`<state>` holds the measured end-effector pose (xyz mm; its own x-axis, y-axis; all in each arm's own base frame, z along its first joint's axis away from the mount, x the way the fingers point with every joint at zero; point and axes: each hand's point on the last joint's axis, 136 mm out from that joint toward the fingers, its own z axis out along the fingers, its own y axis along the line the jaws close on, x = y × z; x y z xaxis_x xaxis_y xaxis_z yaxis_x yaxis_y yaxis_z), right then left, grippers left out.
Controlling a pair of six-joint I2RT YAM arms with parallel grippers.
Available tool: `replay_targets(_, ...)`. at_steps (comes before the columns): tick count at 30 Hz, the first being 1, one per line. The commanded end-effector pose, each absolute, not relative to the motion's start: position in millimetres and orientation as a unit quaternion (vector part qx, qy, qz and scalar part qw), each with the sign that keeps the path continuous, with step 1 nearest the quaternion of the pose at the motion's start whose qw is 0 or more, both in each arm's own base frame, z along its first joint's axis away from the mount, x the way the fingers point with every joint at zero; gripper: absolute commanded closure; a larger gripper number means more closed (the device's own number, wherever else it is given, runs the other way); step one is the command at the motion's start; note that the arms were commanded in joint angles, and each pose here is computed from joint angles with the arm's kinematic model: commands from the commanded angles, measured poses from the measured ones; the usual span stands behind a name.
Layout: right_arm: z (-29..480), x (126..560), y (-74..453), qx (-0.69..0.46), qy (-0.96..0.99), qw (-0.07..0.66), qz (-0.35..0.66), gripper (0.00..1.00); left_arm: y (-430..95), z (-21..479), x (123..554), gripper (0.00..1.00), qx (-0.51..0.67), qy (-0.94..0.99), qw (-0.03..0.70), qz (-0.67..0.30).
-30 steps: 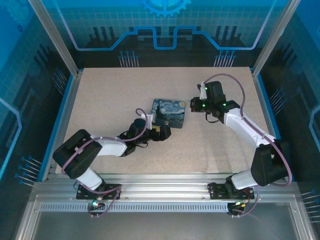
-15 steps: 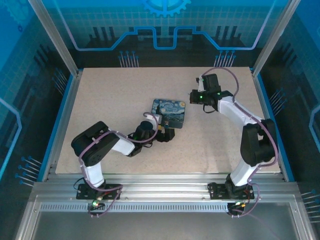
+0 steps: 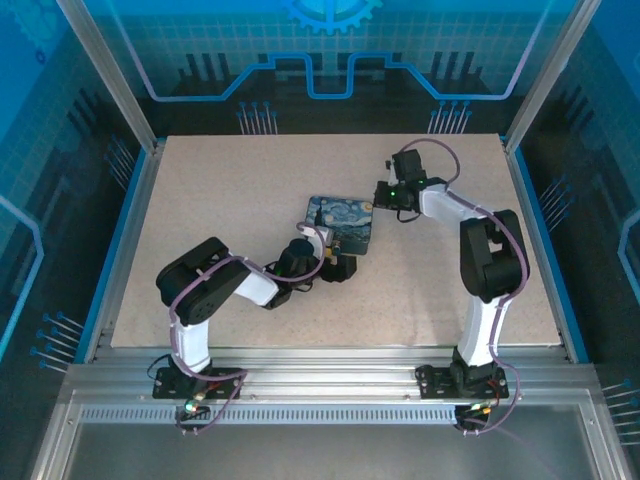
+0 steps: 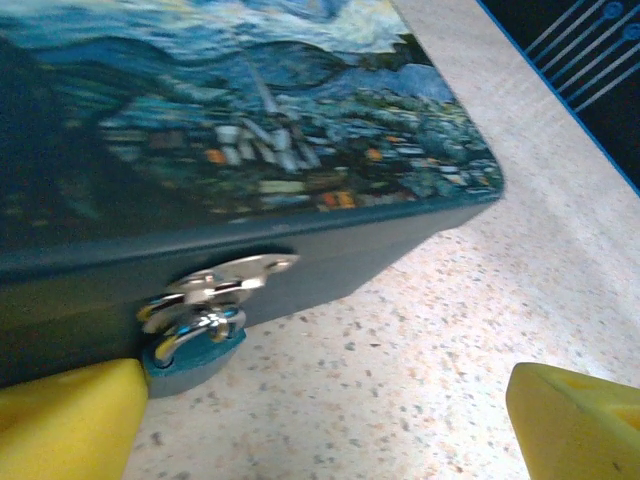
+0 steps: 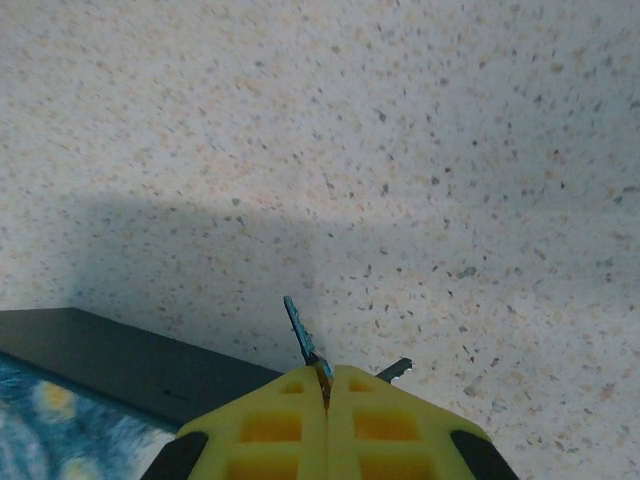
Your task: Unlock the padlock with the key
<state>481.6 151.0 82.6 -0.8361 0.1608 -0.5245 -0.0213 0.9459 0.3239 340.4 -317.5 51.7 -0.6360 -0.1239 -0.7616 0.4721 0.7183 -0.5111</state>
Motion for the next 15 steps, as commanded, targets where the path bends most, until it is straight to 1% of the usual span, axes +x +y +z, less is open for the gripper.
replay_targets(1, 84, 491, 155, 0.045, 0.941, 0.292, 0.166, 1.00, -337, 60, 335, 0.07, 0.132, 0.814, 0.397, -0.403)
replay_targets(6, 80, 488, 162, 0.038, 0.942, 0.287, 0.168, 1.00, -340, 65, 334, 0.13, 0.127, 0.804, 0.387, -0.432)
replay_targets(15, 82, 482, 166, 0.029, 0.942, 0.289, 0.167, 1.00, -329, 64, 339, 0.13, 0.097, 0.804, 0.392, -0.436)
